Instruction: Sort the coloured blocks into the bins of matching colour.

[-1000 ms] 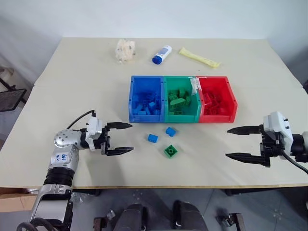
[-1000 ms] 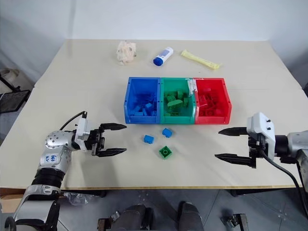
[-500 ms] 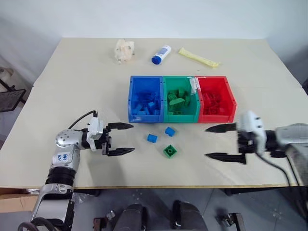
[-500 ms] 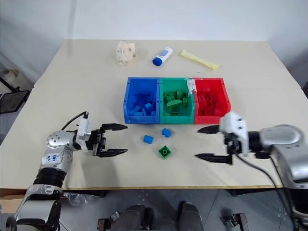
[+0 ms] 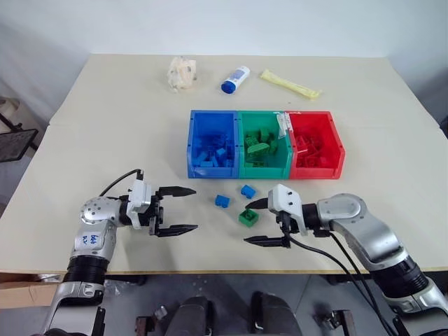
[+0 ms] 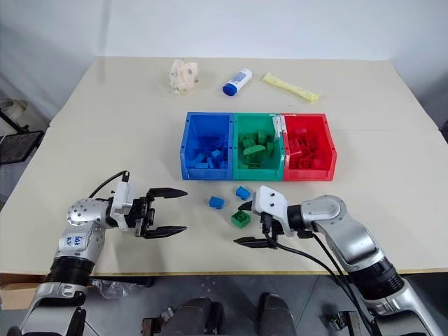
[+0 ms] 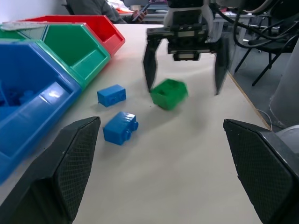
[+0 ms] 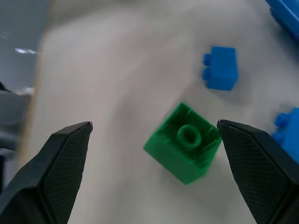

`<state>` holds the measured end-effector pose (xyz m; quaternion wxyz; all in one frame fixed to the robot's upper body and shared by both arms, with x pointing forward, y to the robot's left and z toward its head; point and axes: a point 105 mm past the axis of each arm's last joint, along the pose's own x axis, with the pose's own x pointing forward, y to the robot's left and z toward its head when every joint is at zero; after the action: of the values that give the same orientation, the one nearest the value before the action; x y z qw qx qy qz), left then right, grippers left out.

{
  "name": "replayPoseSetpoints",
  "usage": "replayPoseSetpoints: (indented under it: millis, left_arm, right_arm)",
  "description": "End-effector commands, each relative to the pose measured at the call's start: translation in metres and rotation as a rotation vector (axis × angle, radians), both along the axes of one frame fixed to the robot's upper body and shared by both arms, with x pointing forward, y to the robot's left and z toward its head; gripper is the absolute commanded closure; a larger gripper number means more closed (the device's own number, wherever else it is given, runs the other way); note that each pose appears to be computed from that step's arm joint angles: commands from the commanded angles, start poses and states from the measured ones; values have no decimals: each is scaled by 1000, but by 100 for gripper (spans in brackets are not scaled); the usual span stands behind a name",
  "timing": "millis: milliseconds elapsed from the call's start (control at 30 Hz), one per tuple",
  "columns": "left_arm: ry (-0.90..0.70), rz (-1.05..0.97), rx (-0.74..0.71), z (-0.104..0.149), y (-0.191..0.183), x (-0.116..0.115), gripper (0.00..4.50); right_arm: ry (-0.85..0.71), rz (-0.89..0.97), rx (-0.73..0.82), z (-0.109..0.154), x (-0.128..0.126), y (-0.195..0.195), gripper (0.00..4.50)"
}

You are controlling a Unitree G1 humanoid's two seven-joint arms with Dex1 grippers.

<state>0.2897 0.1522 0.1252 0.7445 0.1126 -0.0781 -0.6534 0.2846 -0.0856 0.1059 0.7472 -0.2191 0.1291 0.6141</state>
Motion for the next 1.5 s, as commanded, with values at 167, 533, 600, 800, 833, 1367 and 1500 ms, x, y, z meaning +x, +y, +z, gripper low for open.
replayPoseSetpoints:
  millis: [167, 533, 600, 800, 833, 1367, 1500]
  left_arm:
    - [-35, 13, -19, 10, 2, -4, 0]
    - [-32, 14, -22, 9, 1, -2, 0]
    - [-31, 12, -21, 9, 1, 0, 0]
    - [-32, 12, -22, 10, 0, 4, 0]
    - [-33, 12, -22, 10, -1, 5, 0]
    - [-48, 23, -27, 13, -6, 11, 0]
    - [-49, 25, -28, 13, -6, 12, 0]
  right_arm:
    - [-4, 11, 27, -1, 0, 10, 157]
    - [-24, 20, 107, 20, -3, 9, 354]
    - [-40, 16, 139, 32, -3, 8, 354]
    - [-138, -45, 197, 72, 20, 3, 354]
    - [-168, -71, 199, 79, 29, 1, 354]
    - [-317, -266, 225, 124, 112, -14, 119]
    - [-319, -249, 221, 125, 110, -15, 7]
